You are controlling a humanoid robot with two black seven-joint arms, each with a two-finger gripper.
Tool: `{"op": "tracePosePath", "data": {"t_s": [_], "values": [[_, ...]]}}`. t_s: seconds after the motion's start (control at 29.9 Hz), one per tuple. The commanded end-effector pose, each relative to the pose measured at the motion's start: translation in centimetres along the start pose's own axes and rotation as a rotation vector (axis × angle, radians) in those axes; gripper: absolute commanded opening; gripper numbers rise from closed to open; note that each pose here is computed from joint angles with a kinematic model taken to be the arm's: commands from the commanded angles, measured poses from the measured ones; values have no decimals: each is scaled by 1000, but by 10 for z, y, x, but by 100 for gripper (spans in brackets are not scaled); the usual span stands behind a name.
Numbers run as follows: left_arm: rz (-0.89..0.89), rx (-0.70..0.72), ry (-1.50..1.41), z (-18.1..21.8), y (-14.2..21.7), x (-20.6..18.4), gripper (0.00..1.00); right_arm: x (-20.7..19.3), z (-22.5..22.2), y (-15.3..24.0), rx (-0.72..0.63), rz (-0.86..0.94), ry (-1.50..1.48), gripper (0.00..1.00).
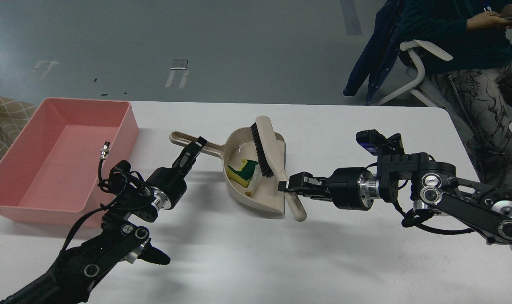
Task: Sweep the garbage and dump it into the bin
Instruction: 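Lift the dustpan with the left gripper toward the pink bin, then tilt the dustpan over the pink bin to dump the sponge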
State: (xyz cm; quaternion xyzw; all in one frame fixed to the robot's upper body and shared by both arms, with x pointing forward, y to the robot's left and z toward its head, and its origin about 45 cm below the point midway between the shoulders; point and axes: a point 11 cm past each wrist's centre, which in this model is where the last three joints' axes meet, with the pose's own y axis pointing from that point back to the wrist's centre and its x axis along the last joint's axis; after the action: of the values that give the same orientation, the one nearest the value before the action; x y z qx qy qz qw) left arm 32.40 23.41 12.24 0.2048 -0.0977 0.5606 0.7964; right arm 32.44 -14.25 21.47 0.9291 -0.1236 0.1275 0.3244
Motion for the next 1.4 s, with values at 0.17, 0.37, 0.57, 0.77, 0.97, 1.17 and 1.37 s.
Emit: {"op": "tracePosePath", "data": {"t_s": [0.17, 0.37, 0.57, 0.77, 0.97, 1.17, 1.37], "values": [[25, 3, 110, 6, -3, 7, 0, 19, 25, 77, -112, 93, 22, 0], [50, 8, 244, 14, -11, 18, 0, 24, 75, 145, -292, 173, -29, 0], [113, -20, 290, 31, -19, 55, 0, -4, 116, 179, -386, 164, -120, 0], [140, -42, 271, 55, -18, 105, 0, -20, 126, 175, -396, 145, -154, 0], [206, -78, 293, 80, 1, 167, 0, -26, 122, 169, -378, 130, -152, 0], [259, -137, 299, 106, 38, 244, 0, -28, 122, 168, -378, 123, -154, 0], [273, -61, 281, 84, 92, 288, 0, -29, 120, 163, -363, 118, -155, 0]]}}
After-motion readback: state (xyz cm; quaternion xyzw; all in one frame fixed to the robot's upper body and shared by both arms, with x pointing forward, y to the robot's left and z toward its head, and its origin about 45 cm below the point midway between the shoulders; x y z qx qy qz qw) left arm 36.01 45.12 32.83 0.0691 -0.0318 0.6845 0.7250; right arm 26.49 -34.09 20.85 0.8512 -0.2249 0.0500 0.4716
